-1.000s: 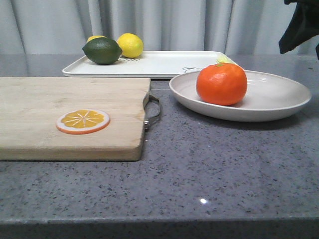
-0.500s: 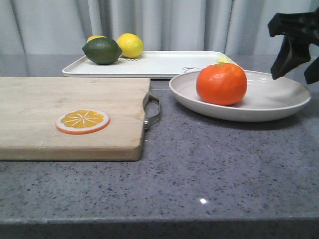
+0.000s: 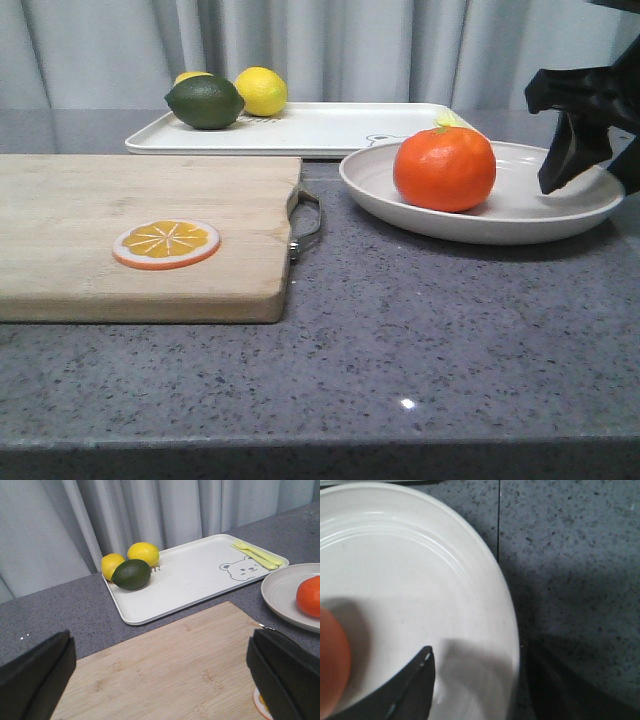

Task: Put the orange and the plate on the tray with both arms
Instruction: 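Move the right gripper down to grip the plate's outer rim, then lift the plate with the orange and carry it over the tray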

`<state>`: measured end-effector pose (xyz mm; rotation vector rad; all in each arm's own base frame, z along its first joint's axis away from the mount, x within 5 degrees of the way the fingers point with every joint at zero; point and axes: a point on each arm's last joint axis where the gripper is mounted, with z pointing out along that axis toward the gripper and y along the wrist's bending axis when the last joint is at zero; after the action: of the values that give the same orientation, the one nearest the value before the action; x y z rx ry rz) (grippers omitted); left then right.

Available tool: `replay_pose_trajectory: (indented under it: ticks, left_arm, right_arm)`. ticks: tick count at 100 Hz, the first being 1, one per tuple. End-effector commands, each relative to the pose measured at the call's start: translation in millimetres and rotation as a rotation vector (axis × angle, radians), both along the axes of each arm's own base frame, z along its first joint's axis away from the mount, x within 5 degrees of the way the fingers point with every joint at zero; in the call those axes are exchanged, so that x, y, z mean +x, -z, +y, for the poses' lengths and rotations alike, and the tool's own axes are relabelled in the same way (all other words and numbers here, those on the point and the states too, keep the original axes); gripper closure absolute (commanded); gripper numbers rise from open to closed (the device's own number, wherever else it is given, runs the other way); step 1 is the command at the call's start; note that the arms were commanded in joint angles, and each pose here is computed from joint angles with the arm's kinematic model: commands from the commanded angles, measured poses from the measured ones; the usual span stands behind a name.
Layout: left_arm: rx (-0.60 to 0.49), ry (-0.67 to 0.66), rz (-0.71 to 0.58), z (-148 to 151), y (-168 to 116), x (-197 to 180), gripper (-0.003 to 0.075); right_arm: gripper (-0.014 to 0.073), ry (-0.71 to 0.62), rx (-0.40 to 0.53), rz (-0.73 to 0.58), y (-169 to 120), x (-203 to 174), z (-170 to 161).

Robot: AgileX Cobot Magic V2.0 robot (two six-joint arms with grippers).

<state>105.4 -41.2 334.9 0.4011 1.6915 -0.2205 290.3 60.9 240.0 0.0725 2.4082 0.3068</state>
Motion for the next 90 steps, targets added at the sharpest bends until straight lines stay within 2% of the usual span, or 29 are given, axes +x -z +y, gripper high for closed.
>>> replay_pose_trajectory:
  ticks: [1, 10, 20, 48, 65, 77, 90]
  left_arm:
    - [-0.053, -0.016, -0.085, 1, -16, 0, 0.0059]
    - [-0.053, -0.016, -0.085, 1, -16, 0, 0.0059]
    - [-0.053, -0.016, -0.085, 1, -16, 0, 0.006]
    - [-0.053, -0.016, -0.085, 1, -16, 0, 0.006]
    - [-0.053, -0.016, -0.085, 1, -16, 0, 0.006]
    - [-0.053, -0.016, -0.085, 1, -16, 0, 0.006]
    - [-0.053, -0.016, -0.085, 1, -16, 0, 0.006]
  right_arm:
    - [0.0183, 0.005, 0.009, -0.109, -20, 6, 0]
    - [0.0188, 0.005, 0.007, -0.093, -16, 7, 1]
    - [0.0251, 0.003, 0.004, -0.071, -11, 8, 1]
    - [0.0551, 0.001, 0.002, -0.06, -9, 9, 1]
    - [0.0694, 0.002, 0.002, -0.063, -9, 9, 1]
    - [0.0694, 0.007, 0.013, -0.054, -9, 8, 2]
    - [0.0694, 0.034, 0.066, -0.052, -13, 6, 3]
